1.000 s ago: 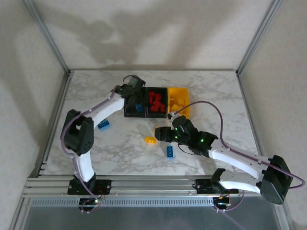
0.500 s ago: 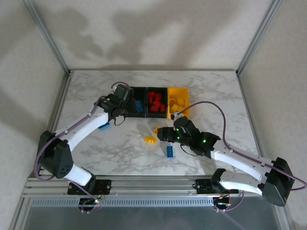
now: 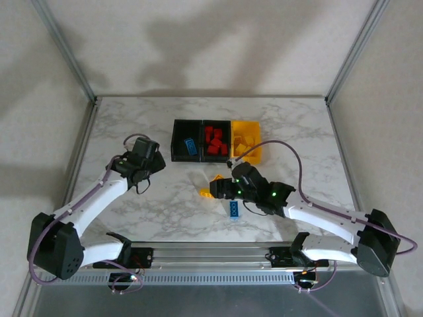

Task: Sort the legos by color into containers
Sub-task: Pick up the lego from the middle-left of the table, then place the lego in the container.

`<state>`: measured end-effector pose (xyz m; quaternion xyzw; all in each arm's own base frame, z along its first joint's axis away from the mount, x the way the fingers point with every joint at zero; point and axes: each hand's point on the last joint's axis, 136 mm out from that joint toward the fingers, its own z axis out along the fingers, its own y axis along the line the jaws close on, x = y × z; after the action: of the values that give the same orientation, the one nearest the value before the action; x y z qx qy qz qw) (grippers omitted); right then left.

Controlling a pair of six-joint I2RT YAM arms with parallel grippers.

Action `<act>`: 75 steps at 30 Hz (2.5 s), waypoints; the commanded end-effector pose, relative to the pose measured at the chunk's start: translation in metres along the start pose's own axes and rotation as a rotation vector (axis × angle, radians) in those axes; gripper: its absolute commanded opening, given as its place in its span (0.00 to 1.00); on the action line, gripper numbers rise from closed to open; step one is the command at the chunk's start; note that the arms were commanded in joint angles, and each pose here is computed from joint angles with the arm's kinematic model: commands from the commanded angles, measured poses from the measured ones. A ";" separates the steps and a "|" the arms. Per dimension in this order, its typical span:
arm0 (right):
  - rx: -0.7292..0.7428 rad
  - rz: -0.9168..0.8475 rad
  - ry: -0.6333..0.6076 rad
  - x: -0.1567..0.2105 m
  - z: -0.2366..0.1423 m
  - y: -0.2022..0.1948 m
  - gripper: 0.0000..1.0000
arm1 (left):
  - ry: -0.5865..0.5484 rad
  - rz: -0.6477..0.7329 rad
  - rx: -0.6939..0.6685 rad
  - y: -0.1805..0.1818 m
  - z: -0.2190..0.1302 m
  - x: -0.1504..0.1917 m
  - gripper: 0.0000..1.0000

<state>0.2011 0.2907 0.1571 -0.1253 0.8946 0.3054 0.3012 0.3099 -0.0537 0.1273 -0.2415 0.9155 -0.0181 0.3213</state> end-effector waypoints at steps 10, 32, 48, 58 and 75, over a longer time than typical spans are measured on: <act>-0.101 -0.067 0.007 -0.006 0.021 0.048 0.72 | 0.024 -0.048 -0.144 0.045 0.052 0.010 0.96; -0.053 -0.051 0.010 -0.002 0.021 0.036 0.71 | 0.097 -0.010 -0.213 0.047 0.107 0.018 0.80; -0.027 -0.044 -0.012 -0.006 0.017 0.032 0.70 | 0.101 0.001 -0.154 0.038 0.085 0.018 0.52; -0.013 -0.036 -0.060 -0.016 0.005 0.029 0.70 | 0.051 0.060 0.007 -0.022 0.035 -0.007 0.51; 0.017 -0.015 -0.085 -0.017 -0.004 0.017 0.70 | 0.077 0.187 0.171 -0.158 0.041 -0.016 0.50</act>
<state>0.2058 0.3095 0.1808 -0.1259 0.8792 0.3097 0.3394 0.4080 -0.1708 0.1345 -0.1375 0.9360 -0.0746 0.3154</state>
